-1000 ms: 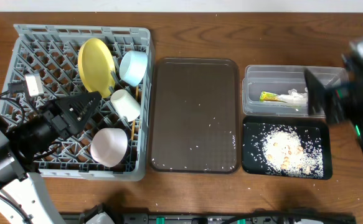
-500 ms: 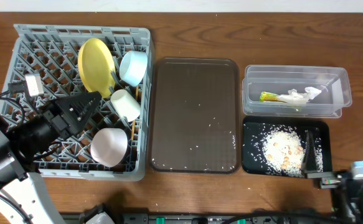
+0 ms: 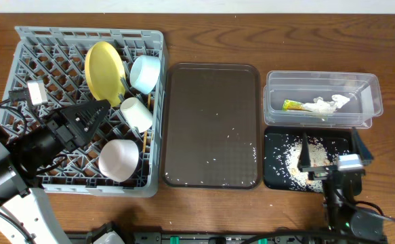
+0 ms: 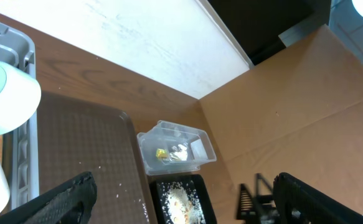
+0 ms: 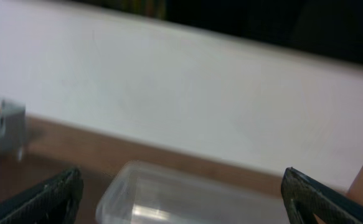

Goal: Sort waste into correct bins and load items into the dishwasher

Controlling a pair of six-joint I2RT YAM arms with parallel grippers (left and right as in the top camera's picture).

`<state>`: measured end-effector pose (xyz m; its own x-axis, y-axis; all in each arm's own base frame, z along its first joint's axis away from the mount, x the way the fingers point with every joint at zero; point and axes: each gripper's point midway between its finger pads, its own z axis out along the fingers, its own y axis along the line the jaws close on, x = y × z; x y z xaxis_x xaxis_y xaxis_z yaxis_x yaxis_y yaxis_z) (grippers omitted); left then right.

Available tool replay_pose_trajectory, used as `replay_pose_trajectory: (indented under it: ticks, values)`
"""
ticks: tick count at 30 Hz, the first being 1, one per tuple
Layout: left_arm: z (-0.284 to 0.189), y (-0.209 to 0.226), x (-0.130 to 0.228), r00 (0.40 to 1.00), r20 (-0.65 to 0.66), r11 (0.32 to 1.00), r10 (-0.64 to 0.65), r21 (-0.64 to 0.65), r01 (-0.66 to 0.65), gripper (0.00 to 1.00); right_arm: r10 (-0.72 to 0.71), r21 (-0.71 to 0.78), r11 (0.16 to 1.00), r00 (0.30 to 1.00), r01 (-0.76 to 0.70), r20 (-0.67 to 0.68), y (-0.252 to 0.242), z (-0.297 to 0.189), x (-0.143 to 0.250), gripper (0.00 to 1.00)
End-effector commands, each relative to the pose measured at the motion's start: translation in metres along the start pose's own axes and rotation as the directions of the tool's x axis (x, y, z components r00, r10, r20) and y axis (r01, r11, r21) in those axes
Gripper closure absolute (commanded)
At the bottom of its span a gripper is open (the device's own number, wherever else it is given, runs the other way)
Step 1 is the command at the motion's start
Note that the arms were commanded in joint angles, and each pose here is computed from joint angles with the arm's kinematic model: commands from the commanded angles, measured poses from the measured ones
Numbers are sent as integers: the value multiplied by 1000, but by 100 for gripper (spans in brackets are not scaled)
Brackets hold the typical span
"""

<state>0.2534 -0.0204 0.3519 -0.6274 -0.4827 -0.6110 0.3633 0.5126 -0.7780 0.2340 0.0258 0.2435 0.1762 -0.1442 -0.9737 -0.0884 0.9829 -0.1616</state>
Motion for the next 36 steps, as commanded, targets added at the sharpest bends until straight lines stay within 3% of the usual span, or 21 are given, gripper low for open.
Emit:
replay_pose_trajectory:
  ticks: [1,6,36]
  values:
    - [-1,-2,-1,1000,3,1000,11,4,-11,8,27,-1,1000,996,-27,-84,5,2,44,1]
    - [-1,-2,-1,1000,3,1000,11,4,-11,9,28,-2,1000,971,-30,-239,8,-4,88,1]
    - [-1,-2,-1,1000,3,1000,11,4,-11,9,27,-2,1000,971,-29,-237,8,-3,88,1]
